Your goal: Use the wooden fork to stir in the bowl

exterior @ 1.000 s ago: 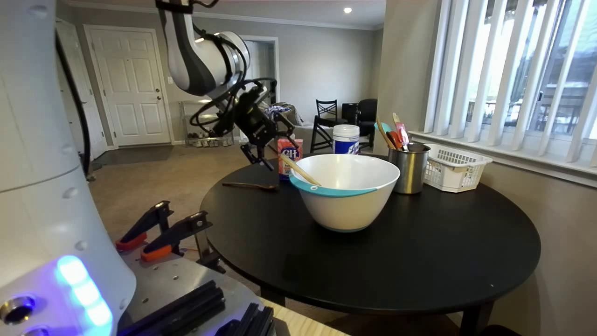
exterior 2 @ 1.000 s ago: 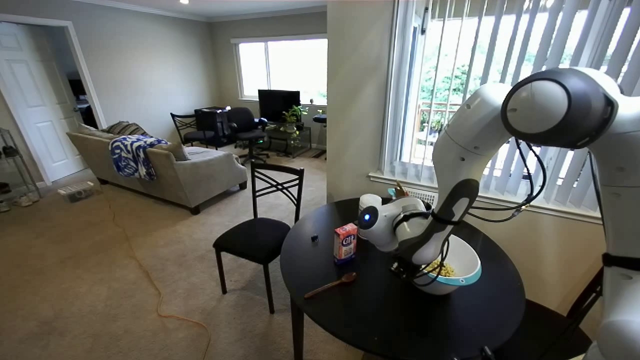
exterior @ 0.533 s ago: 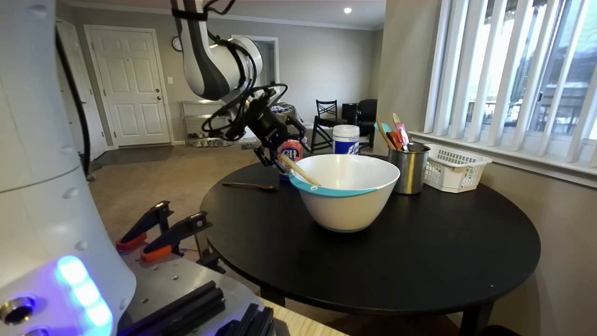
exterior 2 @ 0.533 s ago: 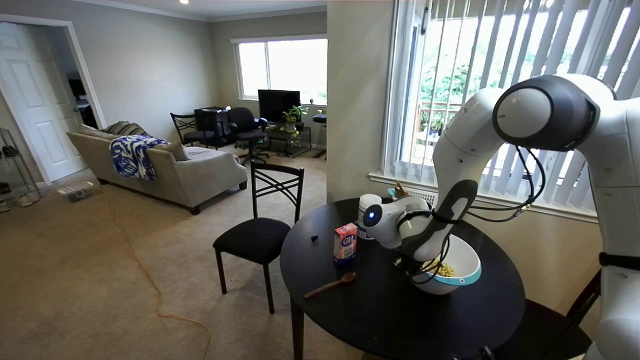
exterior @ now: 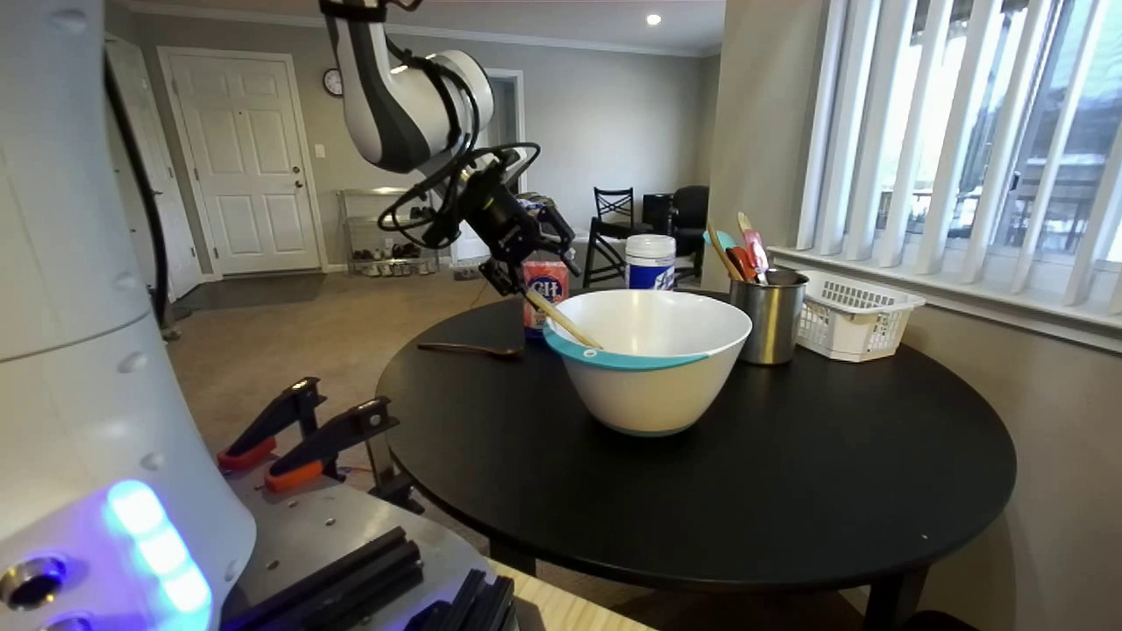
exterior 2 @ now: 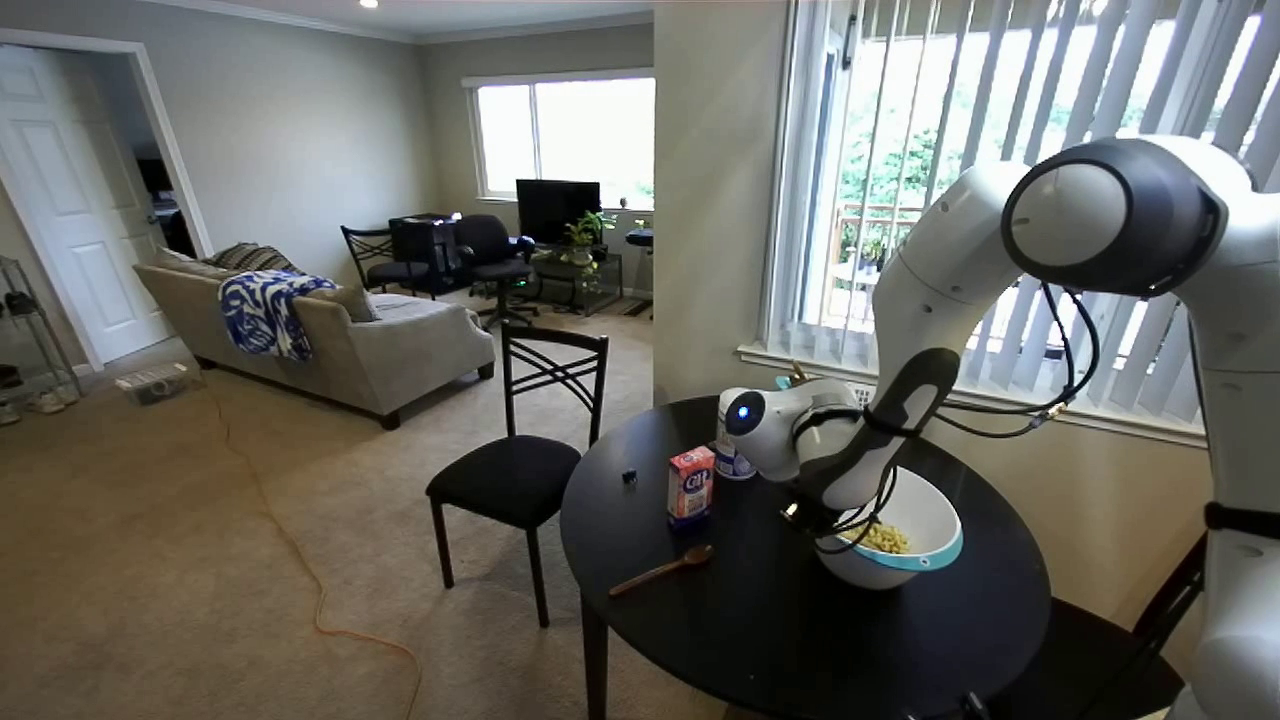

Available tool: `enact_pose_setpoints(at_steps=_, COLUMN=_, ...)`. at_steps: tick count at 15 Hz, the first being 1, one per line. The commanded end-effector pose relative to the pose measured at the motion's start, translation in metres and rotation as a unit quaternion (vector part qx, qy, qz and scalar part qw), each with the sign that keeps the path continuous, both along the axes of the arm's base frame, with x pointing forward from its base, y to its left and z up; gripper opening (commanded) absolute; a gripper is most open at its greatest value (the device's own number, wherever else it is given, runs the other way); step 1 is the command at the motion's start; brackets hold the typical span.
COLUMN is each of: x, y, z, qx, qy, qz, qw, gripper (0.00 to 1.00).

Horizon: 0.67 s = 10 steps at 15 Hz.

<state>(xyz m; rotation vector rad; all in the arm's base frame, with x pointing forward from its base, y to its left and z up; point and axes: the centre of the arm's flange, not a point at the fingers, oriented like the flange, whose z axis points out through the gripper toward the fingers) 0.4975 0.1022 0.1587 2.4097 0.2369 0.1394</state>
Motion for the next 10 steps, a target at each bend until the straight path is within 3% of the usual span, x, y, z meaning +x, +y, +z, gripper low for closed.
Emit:
enact_pose_setpoints(at_steps=1, x=-0.010, y=0.004, z=0.015, qx=0.011, qy=-0.009, qz=-0.011, qw=0.9998, gripper=0.54)
enact_pose_setpoints(at_steps=4, x=-0.012, y=0.006, z=0.014, qx=0.017, qy=-0.005, qz=-0.014, qw=0.9997, gripper=0.35)
enact_pose_setpoints(at_steps=5, x=-0.012, y=0.008, z=0.013, qx=0.020, qy=0.000, qz=-0.012, qw=0.9997, gripper=0.43)
enact_pose_setpoints(at_steps=6, x=-0.014, y=0.010, z=0.012, qx=0.022, qy=0.002, qz=-0.008, qw=0.9997, gripper=0.72)
enact_pose_setpoints(at_steps=8, x=-0.017, y=0.015, z=0.011, qx=0.022, qy=0.006, qz=-0.001, qw=0.9997, gripper=0.70)
enact_pose_setpoints(at_steps=10, x=-0.020, y=0.017, z=0.010, qx=0.022, qy=0.010, qz=0.005, qw=0.9997, gripper=0.81)
